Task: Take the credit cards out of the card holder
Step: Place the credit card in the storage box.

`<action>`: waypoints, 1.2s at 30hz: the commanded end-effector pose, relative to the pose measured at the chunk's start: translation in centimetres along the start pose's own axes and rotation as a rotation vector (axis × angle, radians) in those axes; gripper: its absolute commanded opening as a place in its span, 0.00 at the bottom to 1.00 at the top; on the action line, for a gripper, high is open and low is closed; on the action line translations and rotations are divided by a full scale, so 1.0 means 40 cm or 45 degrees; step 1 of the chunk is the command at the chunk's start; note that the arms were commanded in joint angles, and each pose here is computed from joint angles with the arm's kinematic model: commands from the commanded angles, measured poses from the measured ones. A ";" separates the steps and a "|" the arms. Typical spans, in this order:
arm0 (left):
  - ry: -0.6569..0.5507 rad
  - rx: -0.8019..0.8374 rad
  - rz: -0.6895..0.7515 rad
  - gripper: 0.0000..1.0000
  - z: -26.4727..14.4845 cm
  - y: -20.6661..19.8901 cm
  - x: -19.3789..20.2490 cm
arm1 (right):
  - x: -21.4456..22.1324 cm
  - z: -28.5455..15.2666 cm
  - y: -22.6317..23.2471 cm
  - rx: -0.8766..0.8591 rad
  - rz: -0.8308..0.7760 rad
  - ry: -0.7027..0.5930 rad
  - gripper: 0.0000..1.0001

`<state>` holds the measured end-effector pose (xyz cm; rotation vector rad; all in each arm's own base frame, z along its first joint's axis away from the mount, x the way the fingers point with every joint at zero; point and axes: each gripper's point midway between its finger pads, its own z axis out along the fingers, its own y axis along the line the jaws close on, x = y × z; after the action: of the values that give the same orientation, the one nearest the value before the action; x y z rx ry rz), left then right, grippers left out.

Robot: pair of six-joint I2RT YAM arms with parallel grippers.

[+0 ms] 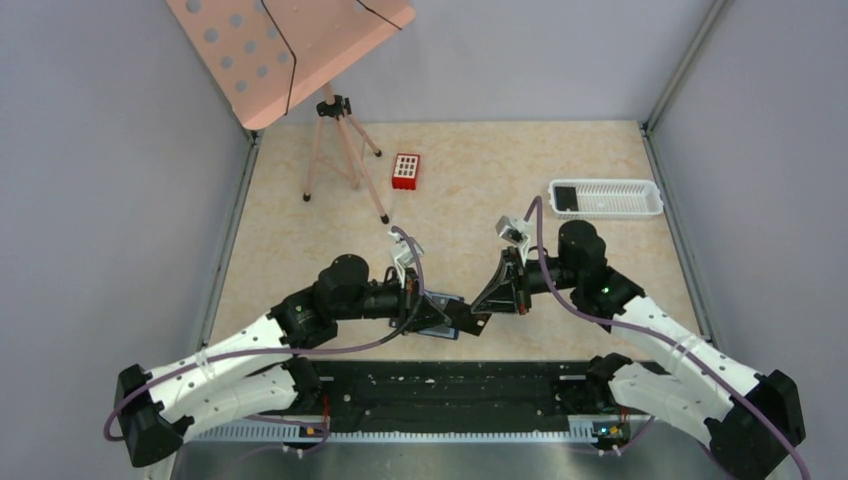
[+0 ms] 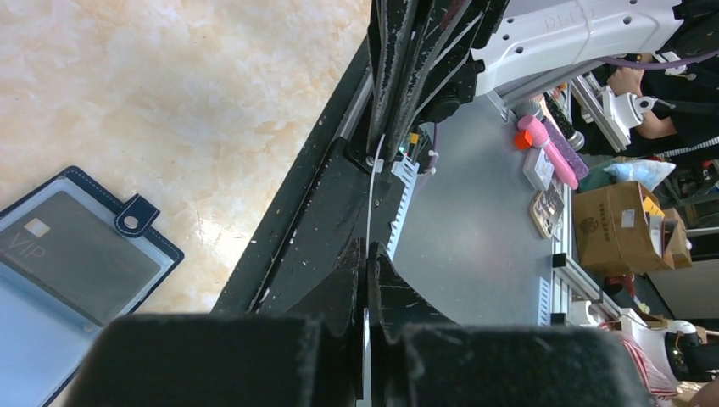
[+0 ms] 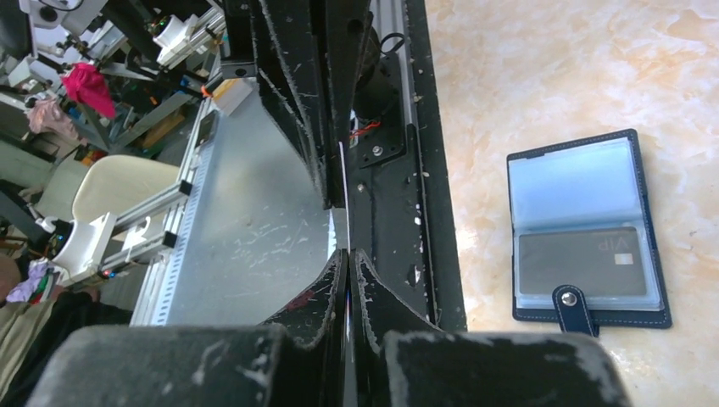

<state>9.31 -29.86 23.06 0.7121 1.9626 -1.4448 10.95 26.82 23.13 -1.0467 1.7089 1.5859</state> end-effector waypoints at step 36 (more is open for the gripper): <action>-0.012 -1.132 0.528 0.99 -0.215 0.327 -0.143 | -0.234 -0.775 -0.814 1.490 0.435 -0.662 0.00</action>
<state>20.53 -19.68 20.06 0.6395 2.0508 -0.3321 43.32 0.79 16.64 0.2570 2.0331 0.7176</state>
